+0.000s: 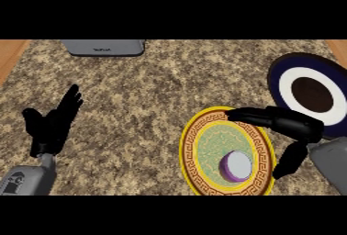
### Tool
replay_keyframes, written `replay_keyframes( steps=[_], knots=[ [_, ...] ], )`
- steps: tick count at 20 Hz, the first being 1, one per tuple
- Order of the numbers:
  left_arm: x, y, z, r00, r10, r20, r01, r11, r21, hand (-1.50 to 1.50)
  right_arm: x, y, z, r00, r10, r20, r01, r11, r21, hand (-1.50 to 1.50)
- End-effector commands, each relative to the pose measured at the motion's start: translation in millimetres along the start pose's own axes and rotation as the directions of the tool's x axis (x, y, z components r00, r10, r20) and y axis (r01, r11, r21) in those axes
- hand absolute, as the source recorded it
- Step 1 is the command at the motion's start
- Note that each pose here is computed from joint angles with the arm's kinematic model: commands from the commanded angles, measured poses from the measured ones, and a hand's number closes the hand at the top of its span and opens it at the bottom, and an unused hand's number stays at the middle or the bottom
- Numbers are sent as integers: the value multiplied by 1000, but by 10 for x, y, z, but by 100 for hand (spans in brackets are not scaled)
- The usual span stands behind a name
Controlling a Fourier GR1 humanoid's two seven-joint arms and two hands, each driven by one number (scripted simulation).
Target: Pick the can from the plate and place it in the plate
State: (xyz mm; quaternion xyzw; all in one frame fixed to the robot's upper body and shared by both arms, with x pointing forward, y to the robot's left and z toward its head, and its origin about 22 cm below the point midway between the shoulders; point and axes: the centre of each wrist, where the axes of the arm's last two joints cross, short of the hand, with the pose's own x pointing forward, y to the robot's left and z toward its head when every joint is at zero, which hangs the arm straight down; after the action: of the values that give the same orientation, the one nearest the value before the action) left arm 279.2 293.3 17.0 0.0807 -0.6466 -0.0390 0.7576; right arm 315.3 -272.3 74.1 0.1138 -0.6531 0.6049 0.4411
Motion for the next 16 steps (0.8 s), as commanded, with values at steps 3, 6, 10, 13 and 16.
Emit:
replay_keyframes(
  steps=[3, 6, 10, 13, 16],
  knots=[
    [77, -91, -53, 1000, 5, -18, -5, 1000, 6, 0, 31, -47, -47, 990, 132, -44, -127, 986, 109, -150],
    [12, -223, -72, 1000, 4, 5, -4, 1000, 14, 0, 223, -76, -22, 984, 163, -67, -151, 976, 157, -150],
    [11, -54, -84, 1000, -6, -5, 6, 1000, -9, 0, 305, -22, -220, 973, 216, -85, -197, 961, 196, -150],
    [100, 44, 32, 1000, 14, -4, -14, 1000, 4, 0, 404, 75, -345, 973, 212, -96, -185, 956, 228, -150],
    [28, -67, -13, 1000, 4, -7, -4, 1000, 4, 0, 283, 392, -398, 968, 232, -97, -201, 945, 256, -150]
  ],
)
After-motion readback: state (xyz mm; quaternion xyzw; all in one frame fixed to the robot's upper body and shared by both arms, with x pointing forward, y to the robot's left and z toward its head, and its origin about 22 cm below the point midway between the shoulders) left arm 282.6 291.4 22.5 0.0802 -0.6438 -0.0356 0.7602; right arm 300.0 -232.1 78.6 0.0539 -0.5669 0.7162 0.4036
